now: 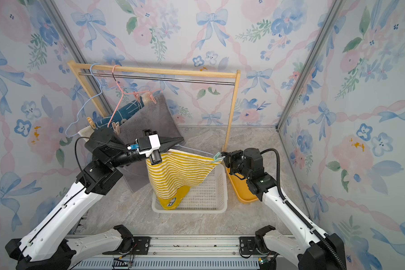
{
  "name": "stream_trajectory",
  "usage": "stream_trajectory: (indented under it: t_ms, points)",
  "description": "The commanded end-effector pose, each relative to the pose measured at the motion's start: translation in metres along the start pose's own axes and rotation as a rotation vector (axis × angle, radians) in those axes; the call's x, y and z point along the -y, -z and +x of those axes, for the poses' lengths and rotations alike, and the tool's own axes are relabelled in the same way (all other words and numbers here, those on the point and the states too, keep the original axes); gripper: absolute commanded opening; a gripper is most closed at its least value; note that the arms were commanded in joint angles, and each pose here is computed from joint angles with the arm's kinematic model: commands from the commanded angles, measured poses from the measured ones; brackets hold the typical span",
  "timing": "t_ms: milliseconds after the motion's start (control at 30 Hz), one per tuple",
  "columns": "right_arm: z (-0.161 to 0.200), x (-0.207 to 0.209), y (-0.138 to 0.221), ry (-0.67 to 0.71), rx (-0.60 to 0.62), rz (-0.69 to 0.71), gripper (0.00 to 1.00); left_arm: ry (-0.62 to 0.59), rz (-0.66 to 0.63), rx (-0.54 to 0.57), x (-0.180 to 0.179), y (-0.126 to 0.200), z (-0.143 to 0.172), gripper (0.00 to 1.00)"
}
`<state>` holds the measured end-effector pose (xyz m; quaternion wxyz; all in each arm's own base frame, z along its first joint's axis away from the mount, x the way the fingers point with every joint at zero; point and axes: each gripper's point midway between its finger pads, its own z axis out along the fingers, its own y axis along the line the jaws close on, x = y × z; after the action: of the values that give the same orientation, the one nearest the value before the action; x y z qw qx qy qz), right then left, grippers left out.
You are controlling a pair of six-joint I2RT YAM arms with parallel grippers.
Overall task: Remove the clothespins securing towels to the hanger
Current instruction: Pick up the hanger from the clothesline.
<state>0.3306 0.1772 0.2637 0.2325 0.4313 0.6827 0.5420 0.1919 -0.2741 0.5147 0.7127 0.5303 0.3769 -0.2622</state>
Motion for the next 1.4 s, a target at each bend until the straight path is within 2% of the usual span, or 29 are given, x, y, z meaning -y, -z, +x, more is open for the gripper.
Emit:
stream_trajectory:
  t_ms: [0,167,200,233,267,300,400,433,600,700,833,967,1200,1367]
  points:
    - [0.001,-0.015,0.003,0.149,0.000,-0.096,0.00,0.008,-0.015,0.060,0.004,0.006,-0.013,0.00]
    - [-0.018,-0.036,0.013,0.270,0.107,-0.296,0.00,0.050,-0.050,0.055,0.009,0.013,0.000,0.00]
    - [-0.022,-0.040,0.017,0.281,0.128,-0.330,0.00,0.057,-0.055,0.049,0.009,0.012,0.003,0.03]
    - [-0.025,-0.046,0.021,0.292,0.150,-0.378,0.00,0.061,-0.061,0.042,0.009,0.012,0.006,0.09]
    - [-0.028,-0.054,0.025,0.308,0.168,-0.430,0.00,0.068,-0.064,0.033,0.010,0.011,0.011,0.23]
    - [-0.030,-0.059,0.028,0.315,0.180,-0.466,0.00,0.074,-0.064,0.028,0.010,0.011,0.014,0.32]
    - [-0.033,-0.083,0.036,0.333,0.201,-0.594,0.00,0.088,-0.067,0.020,0.011,0.009,0.019,0.53]
    - [-0.034,-0.090,0.038,0.336,0.207,-0.632,0.00,0.089,-0.071,0.016,0.010,0.009,0.020,0.58]
    - [-0.038,-0.114,0.039,0.346,0.210,-0.811,0.00,0.099,-0.113,-0.016,-0.003,0.007,0.032,0.72]
    - [-0.037,-0.125,0.031,0.328,0.148,-0.884,0.00,0.126,-0.123,-0.040,-0.012,0.009,0.045,0.75]
    - [-0.022,-0.134,0.022,0.416,0.118,-0.895,0.00,0.219,-0.176,-0.061,-0.037,0.021,0.072,0.80]
    - [0.000,-0.150,0.025,0.519,0.079,-0.940,0.00,0.341,-0.282,-0.107,-0.064,0.038,0.097,0.81]
    - [0.022,-0.170,0.036,0.664,0.037,-1.007,0.00,0.549,-0.267,-0.112,-0.078,0.047,0.118,0.80]
    - [0.027,-0.175,0.037,0.717,0.038,-1.022,0.00,0.629,-0.245,-0.116,-0.075,0.046,0.125,0.76]
